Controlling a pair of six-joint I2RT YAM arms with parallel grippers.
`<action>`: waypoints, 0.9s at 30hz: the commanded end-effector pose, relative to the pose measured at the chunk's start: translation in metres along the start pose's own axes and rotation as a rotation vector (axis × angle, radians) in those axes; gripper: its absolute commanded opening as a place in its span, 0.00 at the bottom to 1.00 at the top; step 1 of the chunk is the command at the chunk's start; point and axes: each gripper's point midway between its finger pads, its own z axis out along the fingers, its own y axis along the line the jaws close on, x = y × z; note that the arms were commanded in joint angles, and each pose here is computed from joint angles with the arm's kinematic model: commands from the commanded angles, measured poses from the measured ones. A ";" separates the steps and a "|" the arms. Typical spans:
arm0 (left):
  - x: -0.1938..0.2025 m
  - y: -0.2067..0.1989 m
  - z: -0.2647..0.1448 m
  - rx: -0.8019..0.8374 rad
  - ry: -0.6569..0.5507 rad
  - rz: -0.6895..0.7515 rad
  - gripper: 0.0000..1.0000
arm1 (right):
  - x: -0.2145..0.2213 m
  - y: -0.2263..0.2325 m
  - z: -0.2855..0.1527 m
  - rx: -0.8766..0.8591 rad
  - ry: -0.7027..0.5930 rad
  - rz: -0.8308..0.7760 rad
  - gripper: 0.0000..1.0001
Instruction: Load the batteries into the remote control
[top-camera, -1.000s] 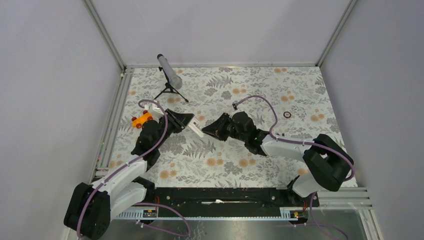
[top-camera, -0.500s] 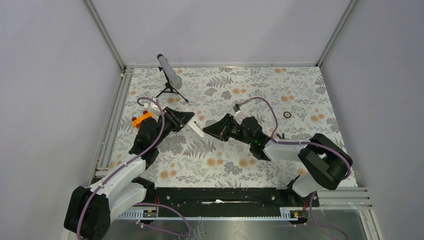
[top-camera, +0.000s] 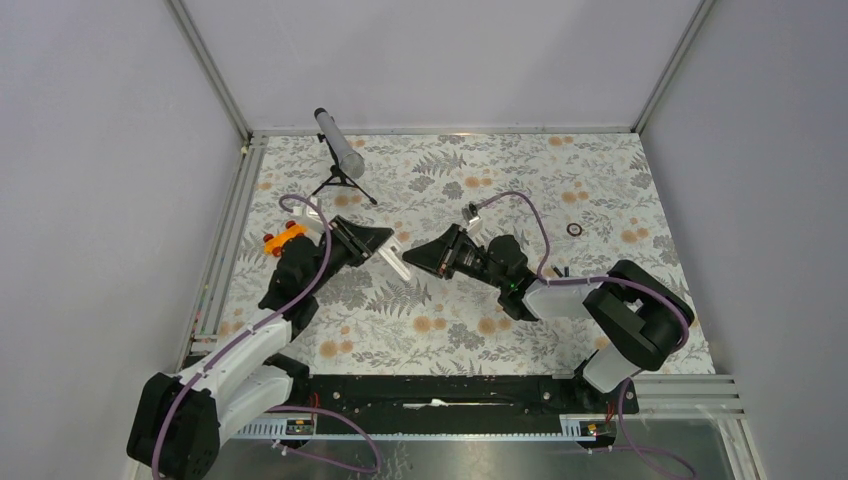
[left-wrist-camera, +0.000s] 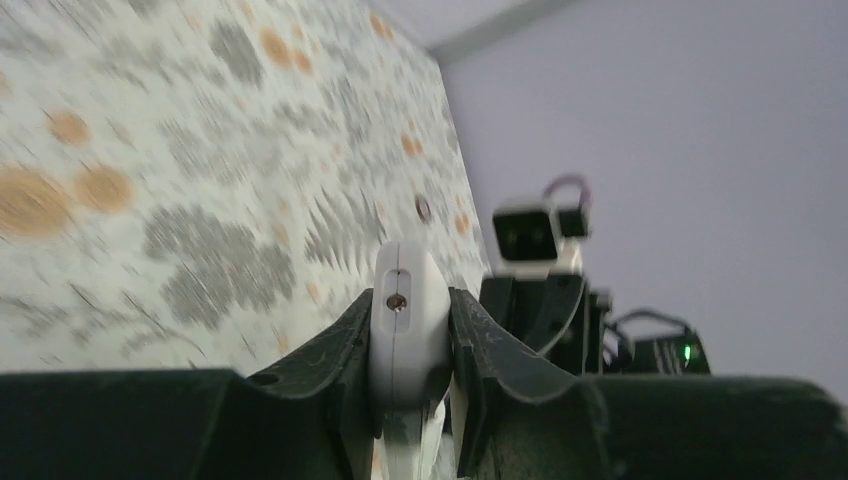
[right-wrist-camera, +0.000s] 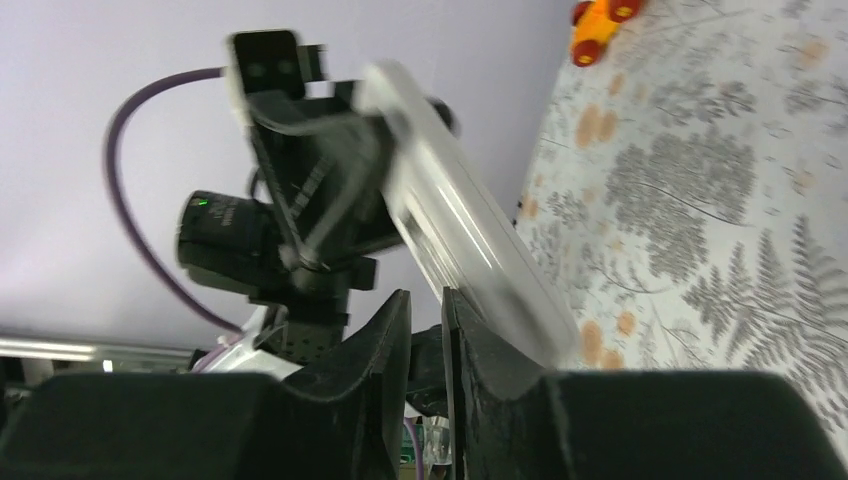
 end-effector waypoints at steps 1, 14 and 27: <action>0.033 -0.028 -0.007 0.089 0.187 -0.031 0.00 | -0.005 0.064 0.000 -0.217 -0.007 -0.119 0.26; 0.002 -0.011 -0.007 0.002 -0.004 0.078 0.00 | -0.020 -0.002 -0.013 0.215 -0.066 -0.047 0.26; -0.004 -0.014 0.005 0.048 -0.045 0.104 0.00 | -0.020 0.000 -0.010 0.358 -0.085 -0.008 0.27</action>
